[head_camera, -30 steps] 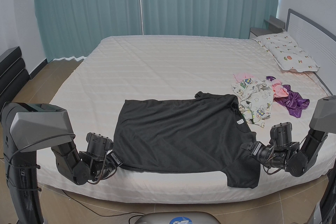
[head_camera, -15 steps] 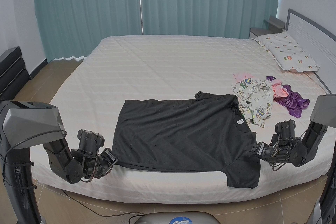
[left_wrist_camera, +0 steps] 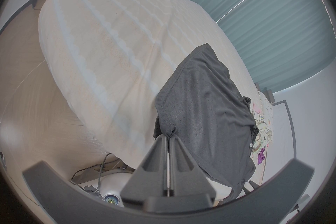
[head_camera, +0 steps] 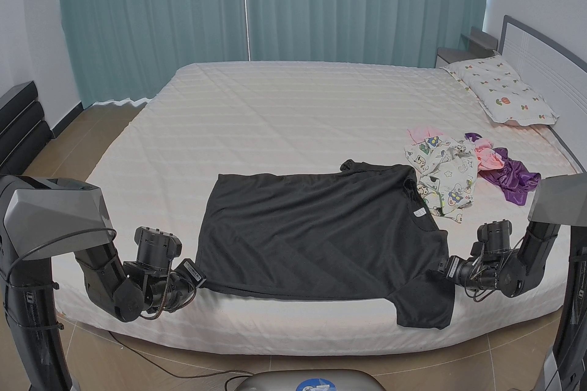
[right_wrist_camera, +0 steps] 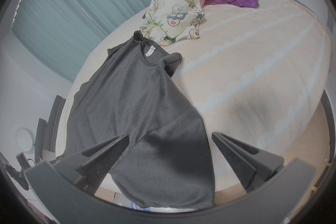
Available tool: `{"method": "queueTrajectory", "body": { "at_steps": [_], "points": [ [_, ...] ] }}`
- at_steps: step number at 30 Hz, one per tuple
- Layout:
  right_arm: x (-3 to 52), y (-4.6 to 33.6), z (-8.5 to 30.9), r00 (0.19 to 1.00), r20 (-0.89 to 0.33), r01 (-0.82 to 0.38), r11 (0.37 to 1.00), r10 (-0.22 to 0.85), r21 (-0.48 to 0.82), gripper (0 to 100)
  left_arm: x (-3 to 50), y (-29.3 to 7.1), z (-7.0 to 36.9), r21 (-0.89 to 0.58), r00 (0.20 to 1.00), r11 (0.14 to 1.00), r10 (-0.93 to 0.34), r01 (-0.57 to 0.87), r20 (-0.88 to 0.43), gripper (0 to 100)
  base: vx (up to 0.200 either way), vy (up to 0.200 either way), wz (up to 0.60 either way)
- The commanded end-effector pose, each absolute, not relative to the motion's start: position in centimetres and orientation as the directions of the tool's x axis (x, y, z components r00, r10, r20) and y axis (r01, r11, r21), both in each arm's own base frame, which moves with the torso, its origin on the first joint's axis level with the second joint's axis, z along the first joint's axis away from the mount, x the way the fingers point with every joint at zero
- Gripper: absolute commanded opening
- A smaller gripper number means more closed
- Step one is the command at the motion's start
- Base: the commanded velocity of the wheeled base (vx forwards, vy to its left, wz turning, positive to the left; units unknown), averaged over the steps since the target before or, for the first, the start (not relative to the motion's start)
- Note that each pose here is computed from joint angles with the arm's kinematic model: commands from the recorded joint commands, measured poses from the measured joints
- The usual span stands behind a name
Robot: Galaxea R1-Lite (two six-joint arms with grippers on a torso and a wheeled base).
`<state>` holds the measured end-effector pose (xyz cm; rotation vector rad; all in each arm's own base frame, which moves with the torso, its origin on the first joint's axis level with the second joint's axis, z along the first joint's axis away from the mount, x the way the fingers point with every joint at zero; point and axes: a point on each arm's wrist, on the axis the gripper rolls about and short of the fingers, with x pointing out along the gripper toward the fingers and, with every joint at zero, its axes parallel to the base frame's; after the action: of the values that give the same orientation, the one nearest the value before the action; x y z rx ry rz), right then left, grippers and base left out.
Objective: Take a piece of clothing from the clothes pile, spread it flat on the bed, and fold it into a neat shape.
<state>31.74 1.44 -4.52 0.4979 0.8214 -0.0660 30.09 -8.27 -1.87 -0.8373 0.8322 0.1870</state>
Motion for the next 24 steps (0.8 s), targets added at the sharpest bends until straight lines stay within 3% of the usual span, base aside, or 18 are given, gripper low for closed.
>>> {"method": "queueTrajectory", "body": {
  "at_steps": [1,7,12,20,21,24],
  "points": [
    [31.8,1.5,-5.8,0.663,-0.737,0.254,0.887,0.131,0.386,0,30.1,-8.3,-1.9,-0.583,0.678,0.674,-0.164,-0.454,-0.717,0,0.000,0.000,0.00],
    [32.6,1.2,-5.1,0.706,-0.697,0.247,0.879,0.124,0.407,0,30.2,-8.3,-1.9,-0.585,0.679,0.672,-0.164,-0.454,-0.716,0,0.000,0.000,0.00],
    [33.7,1.0,-4.3,0.812,-0.574,0.217,0.858,0.106,0.466,0,30.2,-8.3,-1.8,-0.586,0.680,0.671,-0.163,-0.454,-0.714,0,0.000,0.000,0.00],
    [33.6,1.1,-5.4,0.811,-0.575,0.211,0.862,0.108,0.460,0,30.2,-8.3,-1.8,-0.591,0.687,0.670,-0.165,-0.449,-0.708,0,0.000,0.000,0.00],
    [33.6,1.2,-5.4,0.812,-0.574,0.210,0.862,0.109,0.461,100,30.2,-8.3,-1.8,-0.592,0.688,0.670,-0.165,-0.448,-0.707,0,0.000,0.000,0.00],
    [33.5,1.0,-5.2,0.818,-0.565,0.211,0.860,0.104,0.464,100,30.2,-8.3,-1.8,-0.592,0.688,0.670,-0.165,-0.448,-0.707,0,0.000,0.000,0.00]
  ]
}}
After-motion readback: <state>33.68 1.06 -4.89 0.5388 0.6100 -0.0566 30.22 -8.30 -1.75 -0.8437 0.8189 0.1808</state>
